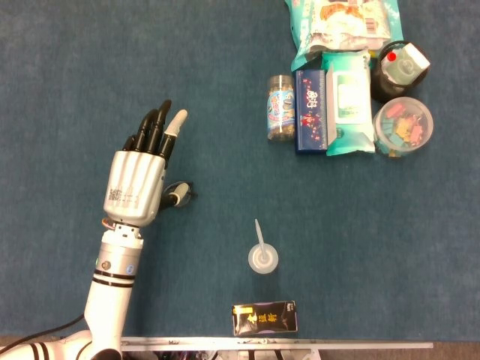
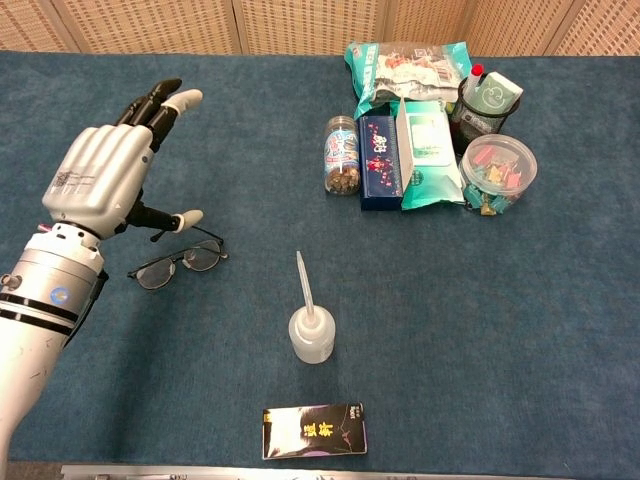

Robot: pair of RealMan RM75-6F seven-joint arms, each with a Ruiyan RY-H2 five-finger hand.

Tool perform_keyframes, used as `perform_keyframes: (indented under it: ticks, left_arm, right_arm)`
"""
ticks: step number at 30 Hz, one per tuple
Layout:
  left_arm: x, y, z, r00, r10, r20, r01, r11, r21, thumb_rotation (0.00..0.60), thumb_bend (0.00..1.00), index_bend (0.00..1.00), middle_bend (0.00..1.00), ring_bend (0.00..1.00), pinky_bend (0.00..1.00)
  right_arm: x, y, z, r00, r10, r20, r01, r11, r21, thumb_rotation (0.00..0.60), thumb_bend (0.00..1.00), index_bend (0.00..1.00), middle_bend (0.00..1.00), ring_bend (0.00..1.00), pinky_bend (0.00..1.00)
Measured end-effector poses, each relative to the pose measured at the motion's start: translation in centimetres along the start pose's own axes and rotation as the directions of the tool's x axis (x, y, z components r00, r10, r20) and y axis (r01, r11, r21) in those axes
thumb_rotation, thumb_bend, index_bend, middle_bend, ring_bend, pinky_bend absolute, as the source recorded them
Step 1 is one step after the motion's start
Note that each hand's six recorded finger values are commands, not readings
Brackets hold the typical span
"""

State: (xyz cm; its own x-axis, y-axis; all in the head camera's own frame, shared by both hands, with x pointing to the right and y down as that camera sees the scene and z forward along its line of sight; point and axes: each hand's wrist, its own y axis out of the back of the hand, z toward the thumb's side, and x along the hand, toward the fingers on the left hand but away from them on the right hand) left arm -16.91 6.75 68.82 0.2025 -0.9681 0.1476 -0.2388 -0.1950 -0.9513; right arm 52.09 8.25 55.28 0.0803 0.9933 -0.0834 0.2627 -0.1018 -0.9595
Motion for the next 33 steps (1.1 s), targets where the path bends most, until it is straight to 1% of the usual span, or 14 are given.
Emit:
perform_keyframes:
  ticks: [14, 33]
  left_arm:
    - [0.5, -0.8, -1.3, 0.999, -0.021, -0.043, 0.023, 0.999, 0.037, 0.6, 0.12, 0.08, 0.0, 0.09, 0.35]
    - [-0.5, -1.8, -4.3, 0.993, -0.042, -0.111, 0.049, 0.997, 0.058, 0.6, 0.12, 0.08, 0.0, 0.09, 0.35]
  right_arm:
    - [0.0, 0.0, 0.0, 1.0, -0.002, 0.002, 0.002, 1.0, -0.001, 0.6, 0.52, 0.56, 0.45, 0.32, 0.3]
    - [0.0, 0.0, 0.0, 1.0, 0.0, 0.0, 0.0, 1.0, 0.002, 0.6, 0.52, 0.56, 0.45, 0.32, 0.3]
